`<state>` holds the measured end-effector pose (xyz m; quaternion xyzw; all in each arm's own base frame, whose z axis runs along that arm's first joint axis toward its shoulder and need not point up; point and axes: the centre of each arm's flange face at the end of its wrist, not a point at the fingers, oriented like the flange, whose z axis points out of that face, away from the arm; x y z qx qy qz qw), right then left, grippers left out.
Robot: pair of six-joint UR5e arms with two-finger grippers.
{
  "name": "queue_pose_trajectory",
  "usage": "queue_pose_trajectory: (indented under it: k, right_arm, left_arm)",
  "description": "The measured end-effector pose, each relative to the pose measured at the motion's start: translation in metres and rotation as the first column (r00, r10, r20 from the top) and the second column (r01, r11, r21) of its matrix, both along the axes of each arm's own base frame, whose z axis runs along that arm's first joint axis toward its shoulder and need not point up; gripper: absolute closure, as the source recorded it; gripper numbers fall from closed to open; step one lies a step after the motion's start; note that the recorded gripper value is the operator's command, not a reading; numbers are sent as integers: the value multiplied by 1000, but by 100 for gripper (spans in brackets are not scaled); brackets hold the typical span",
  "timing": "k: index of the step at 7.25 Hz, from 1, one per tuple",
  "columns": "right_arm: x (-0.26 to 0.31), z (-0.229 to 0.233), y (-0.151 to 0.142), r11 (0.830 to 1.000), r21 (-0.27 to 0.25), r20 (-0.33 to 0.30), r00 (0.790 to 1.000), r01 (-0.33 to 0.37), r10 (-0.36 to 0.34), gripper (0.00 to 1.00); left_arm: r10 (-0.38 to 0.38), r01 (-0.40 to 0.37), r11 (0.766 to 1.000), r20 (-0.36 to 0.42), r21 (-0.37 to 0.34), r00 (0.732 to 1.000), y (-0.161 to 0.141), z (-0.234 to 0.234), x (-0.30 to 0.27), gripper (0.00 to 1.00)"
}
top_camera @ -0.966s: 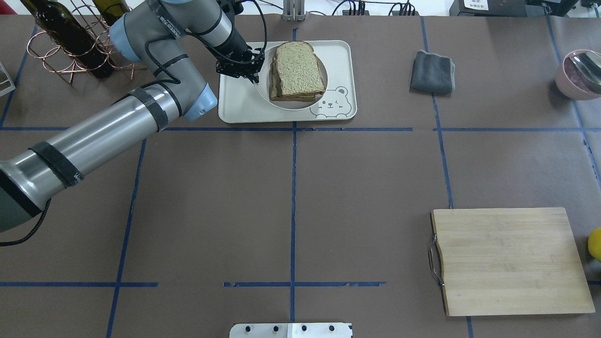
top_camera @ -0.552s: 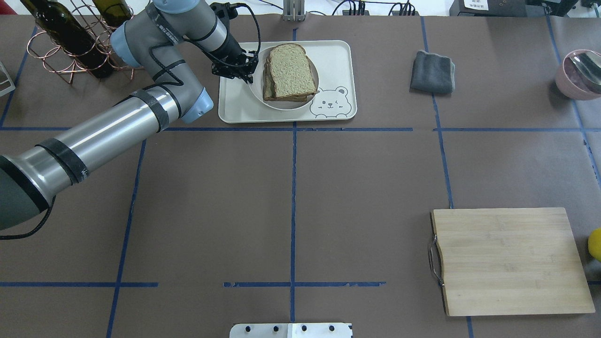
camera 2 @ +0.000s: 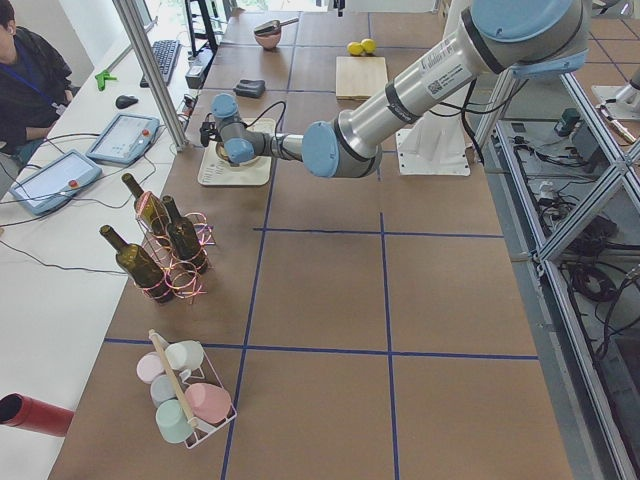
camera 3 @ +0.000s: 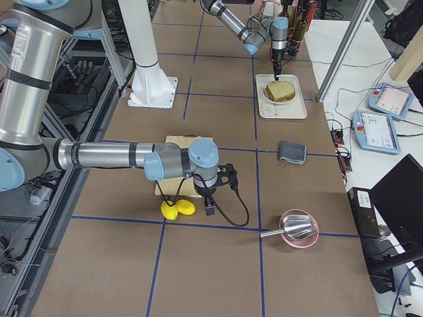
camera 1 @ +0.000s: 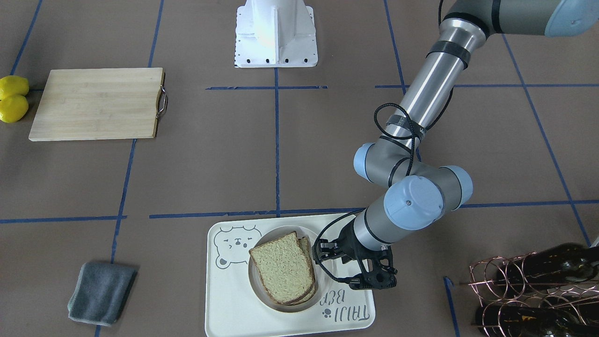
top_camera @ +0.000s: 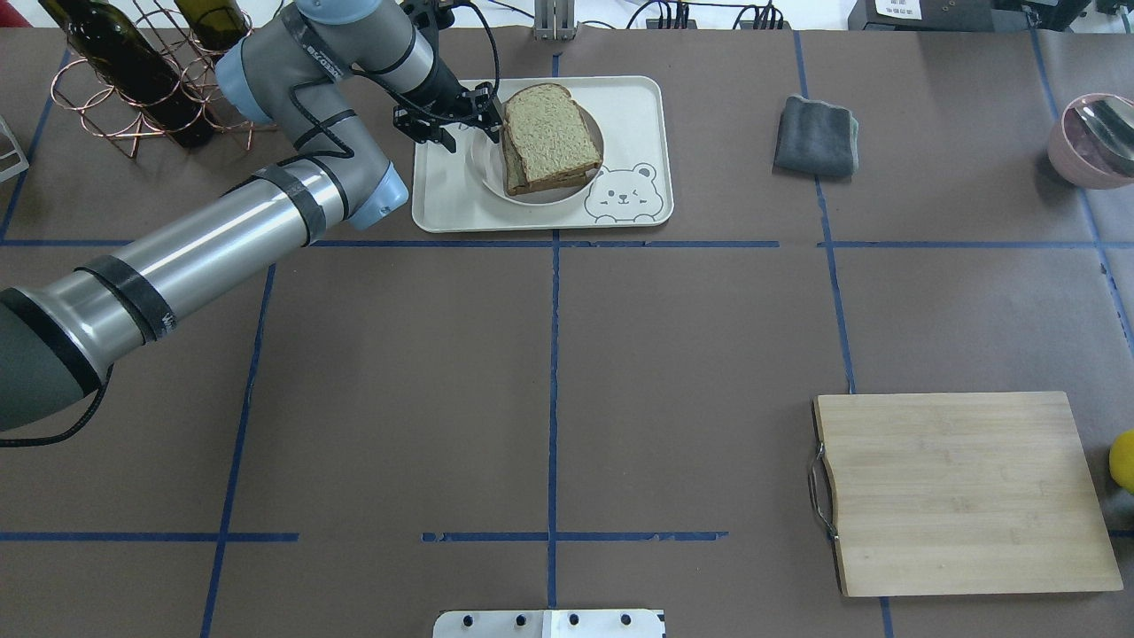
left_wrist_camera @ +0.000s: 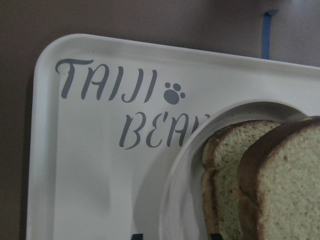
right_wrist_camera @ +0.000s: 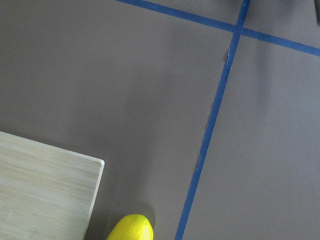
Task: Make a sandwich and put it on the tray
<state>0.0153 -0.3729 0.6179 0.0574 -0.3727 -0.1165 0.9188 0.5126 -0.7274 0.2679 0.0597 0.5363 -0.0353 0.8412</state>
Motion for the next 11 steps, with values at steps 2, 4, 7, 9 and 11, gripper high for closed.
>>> queue_pose_trajectory:
  k: [2,4,7,9,11]
  right_arm:
    - [0,0,0,1000,0,0,1000,0,0,0]
    - [1,-3,-2,1000,5,0,1000,-3,3,0]
    - [1,-2,-7,1000,2,-3,1000,-12,12,0]
    - [2,0,-7,1000,-4,-5,1000,-18,18,0]
    - [3,2,-8,1000,-5,-5,1000,-17,17,0]
  left_arm:
    - [7,-6,999,-12,46,1000,4,-35,-8,0]
    - [16,-15,996,-17,87,1000,26,-62,-32,0]
    - [53,-54,985,10,162,999,112,-53,-107,0]
    - [41,-56,970,68,236,997,154,-32,-191,0]
    - [44,-103,947,194,305,980,177,17,-277,0]
